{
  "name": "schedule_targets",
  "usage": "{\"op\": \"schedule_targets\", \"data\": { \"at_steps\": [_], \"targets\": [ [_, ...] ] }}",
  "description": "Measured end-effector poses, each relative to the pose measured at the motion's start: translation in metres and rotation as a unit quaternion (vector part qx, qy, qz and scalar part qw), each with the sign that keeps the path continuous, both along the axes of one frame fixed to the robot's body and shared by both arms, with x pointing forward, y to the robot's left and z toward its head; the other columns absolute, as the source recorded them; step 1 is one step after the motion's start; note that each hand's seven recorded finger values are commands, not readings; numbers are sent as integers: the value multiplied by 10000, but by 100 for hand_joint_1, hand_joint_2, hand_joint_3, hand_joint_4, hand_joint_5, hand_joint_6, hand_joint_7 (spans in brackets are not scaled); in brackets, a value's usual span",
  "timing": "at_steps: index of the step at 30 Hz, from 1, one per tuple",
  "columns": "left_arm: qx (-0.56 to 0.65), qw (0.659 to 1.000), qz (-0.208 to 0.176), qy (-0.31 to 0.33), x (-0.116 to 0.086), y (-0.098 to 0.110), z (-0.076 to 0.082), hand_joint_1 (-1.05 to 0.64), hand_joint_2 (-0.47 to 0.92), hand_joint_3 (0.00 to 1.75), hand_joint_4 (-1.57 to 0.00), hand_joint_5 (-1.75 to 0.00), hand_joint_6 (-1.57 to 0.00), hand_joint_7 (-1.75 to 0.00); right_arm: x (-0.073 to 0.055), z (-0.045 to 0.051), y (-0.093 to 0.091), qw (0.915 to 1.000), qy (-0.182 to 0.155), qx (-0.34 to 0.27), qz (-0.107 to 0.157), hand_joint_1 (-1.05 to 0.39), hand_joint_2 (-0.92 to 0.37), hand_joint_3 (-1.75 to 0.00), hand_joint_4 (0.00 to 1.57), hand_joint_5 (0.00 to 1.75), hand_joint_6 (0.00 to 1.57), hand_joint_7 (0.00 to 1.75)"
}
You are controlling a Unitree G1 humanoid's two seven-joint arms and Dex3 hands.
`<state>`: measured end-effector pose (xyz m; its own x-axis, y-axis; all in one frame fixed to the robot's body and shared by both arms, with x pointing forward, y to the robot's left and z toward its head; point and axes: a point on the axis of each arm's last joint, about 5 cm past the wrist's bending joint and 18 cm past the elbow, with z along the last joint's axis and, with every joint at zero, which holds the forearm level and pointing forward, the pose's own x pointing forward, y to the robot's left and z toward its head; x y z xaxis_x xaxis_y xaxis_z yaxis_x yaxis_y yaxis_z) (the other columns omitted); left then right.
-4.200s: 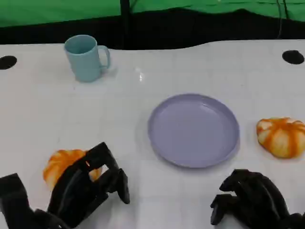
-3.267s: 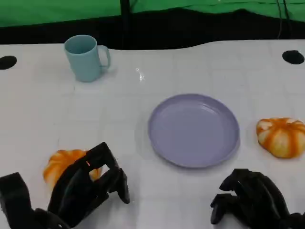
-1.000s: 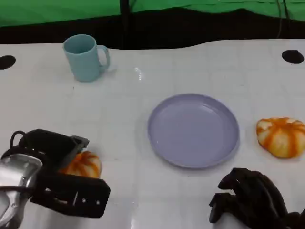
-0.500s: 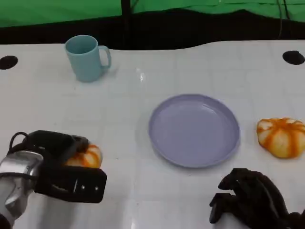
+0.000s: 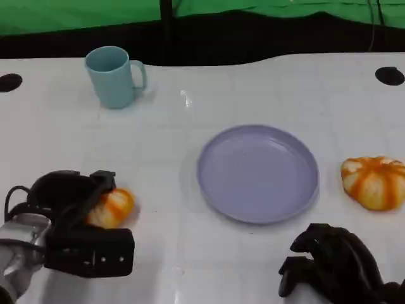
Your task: Grasp the bread from the table and place it into the plate.
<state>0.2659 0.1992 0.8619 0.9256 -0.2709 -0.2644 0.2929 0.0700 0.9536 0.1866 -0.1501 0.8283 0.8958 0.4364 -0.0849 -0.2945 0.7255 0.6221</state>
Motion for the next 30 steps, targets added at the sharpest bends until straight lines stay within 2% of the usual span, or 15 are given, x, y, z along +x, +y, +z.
{"op": "schedule_targets", "data": {
  "at_steps": [3, 8, 10, 13, 14, 15, 17, 19, 22, 30],
  "targets": [
    [-161, 9997, -38, -204, -42, 2, -48, -28, 90, 63, -64, -175, -43, -175, -1, -2, -2, 10000, 4, 0, 3, -104, -72, 0, 155, 79, 157, 37],
    [-523, 9975, -53, -465, -86, -21, -82, -29, 88, 61, -69, -175, -49, -165, -1, -3, -4, 10000, 3, -2, 4, -103, -72, 0, 155, 79, 157, 37],
    [-743, 9953, -75, -609, -99, -49, -79, -29, 89, 58, -71, -175, -57, -149, 0, -2, -4, 10000, 2, -2, 3, -103, -73, 0, 155, 78, 157, 38],
    [-1094, 9909, -71, -781, -87, -84, -26, -29, 89, 56, -71, -175, -58, -149, 2, -4, -5, 10000, 7, -2, 3, -103, -73, -1, 155, 78, 157, 37],
    [-1222, 9889, -60, -844, -79, -98, -3, -26, 84, 60, -71, -175, -53, -164, 2, -6, -5, 10000, 9, -2, 4, -103, -73, -1, 155, 78, 157, 37],
    [-1452, 9853, -2, -895, -73, -113, 20, -25, 82, 63, -71, -175, -51, -169, 2, -6, -4, 10000, 8, -2, 6, -103, -73, 0, 155, 78, 157, 37],
    [-1953, 9760, 88, -962, -64, -150, 63, -24, 70, 81, -72, -175, -53, -173, 2, -5, -4, 10000, 5, -4, 5, -103, -73, 0, 155, 78, 157, 38],
    [-2469, 9646, 114, -919, -53, -187, 112, -24, 65, 91, -72, -175, -53, -174, 2, -4, -4, 10000, 5, -5, 4, -103, -72, 0, 155, 78, 157, 38],
    [-2954, 9519, 96, -802, -33, -233, 177, -25, 63, 94, -72, -175, -53, -175, 2, -4, -5, 10000, 6, -3, 2, -103, -72, 0, 155, 78, 157, 38],
    [-3273, 9407, -188, -875, 10, -343, 318, -24, 54, 103, -76, -175, -61, -167, 0, -10, -3, 10000, 18, -3, 4, -104, -73, 0, 155, 79, 157, 39]
  ]
}}
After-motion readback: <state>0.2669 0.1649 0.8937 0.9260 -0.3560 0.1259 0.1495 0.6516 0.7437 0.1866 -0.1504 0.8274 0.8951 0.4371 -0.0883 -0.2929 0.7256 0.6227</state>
